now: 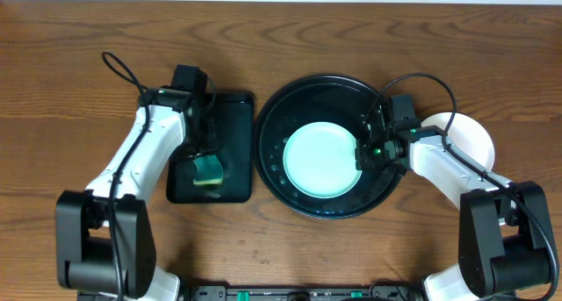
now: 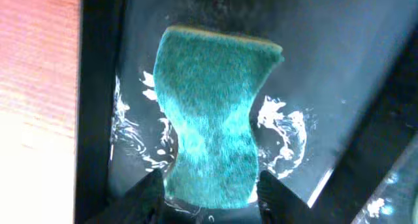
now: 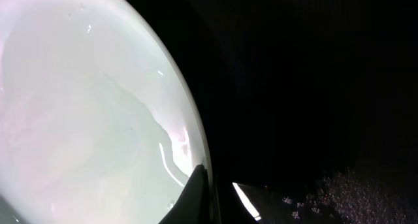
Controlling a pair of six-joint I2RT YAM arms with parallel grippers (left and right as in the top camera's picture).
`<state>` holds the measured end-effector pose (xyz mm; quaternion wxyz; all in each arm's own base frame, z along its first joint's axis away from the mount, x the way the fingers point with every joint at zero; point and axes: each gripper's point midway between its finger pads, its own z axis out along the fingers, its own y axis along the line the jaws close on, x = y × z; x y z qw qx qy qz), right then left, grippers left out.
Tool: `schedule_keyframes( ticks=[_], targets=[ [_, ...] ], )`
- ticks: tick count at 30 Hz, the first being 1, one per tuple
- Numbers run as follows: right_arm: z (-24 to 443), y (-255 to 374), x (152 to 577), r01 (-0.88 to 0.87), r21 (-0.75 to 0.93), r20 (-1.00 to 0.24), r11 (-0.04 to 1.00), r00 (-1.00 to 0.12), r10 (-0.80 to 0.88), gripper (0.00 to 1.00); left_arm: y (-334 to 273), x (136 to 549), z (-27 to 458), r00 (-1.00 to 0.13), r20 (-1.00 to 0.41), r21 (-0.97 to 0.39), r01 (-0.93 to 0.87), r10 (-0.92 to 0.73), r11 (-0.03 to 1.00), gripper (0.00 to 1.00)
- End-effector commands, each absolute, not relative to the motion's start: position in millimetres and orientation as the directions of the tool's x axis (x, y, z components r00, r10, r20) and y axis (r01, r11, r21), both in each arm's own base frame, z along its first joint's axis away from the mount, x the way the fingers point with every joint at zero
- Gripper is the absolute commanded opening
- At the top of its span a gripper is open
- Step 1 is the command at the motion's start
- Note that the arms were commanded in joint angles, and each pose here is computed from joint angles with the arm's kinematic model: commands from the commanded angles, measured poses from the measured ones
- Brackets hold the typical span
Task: Clean dirty plates on tray and stack at the side
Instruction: 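Return the sponge to the small black tray with the left gripper, then lift the mint plate with the right gripper and tilt it over the tray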
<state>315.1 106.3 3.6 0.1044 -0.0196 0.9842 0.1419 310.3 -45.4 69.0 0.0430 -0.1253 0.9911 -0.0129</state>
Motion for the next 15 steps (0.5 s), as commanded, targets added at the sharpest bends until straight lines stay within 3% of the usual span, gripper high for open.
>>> schedule_keyframes(
  ticks=[1,5,10,15],
  targets=[
    [12.3,101.9,316.1,-0.076,0.237,-0.225,0.968,-0.974,-0.021,0.01,-47.8,318.0,106.9,-0.954,-0.179,-0.089,-0.228,-0.241,0.97,0.49],
    [45.6,107.7,328.9,-0.103,0.247,-0.3,0.964,-0.954,-0.025,0.01,-47.5,316.0,147.2,-0.925,-0.291,-0.134,-0.215,-0.245,0.967,0.54],
    [87.0,115.5,338.2,-0.075,0.309,-0.366,0.948,-0.929,0.046,0.01,-46.0,304.9,198.7,-0.862,-0.438,-0.191,-0.186,-0.254,0.964,0.72],
    [119.9,136.8,347.3,-0.128,0.417,-0.426,0.9,-0.902,0.069,0.01,-44.1,291.6,234.9,-0.8,-0.54,-0.231,-0.159,-0.262,0.96,0.79]
  ],
)
